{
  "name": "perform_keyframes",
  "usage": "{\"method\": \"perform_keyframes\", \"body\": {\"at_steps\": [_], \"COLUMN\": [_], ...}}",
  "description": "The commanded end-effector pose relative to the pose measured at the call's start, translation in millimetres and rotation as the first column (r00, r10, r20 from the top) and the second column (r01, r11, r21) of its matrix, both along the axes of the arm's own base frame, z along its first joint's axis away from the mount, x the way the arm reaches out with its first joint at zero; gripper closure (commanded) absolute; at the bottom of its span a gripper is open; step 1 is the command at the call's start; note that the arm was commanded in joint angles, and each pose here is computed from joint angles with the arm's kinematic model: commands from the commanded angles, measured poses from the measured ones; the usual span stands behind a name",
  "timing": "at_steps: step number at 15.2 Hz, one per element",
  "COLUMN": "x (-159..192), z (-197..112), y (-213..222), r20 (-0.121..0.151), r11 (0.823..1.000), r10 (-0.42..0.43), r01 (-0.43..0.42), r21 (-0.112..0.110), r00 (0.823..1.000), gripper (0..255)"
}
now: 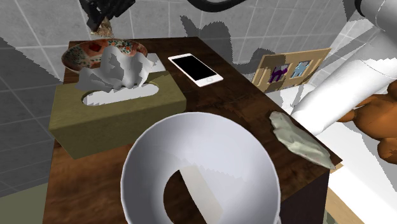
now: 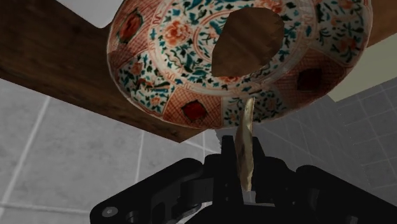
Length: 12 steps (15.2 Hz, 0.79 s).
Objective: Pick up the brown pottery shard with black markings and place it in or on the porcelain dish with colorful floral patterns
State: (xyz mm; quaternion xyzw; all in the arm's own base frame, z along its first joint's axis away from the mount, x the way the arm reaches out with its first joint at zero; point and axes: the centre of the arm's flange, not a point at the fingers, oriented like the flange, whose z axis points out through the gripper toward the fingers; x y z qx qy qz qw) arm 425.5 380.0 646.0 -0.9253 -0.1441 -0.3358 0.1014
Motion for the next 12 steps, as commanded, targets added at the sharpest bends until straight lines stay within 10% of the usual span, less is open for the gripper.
{"method": "perform_keyframes", "body": {"at_steps": [1,12], "x": [0,0], "z": [-11,-36], "y": [0,0], "r20": [0.000,0.000], "r11": [1.000,1.000], "r10": [0.000,0.000], "r01": [0.000,0.000], "r21": [0.000,0.000], "r00": [1.000,1.000], "gripper": [255,255]}}
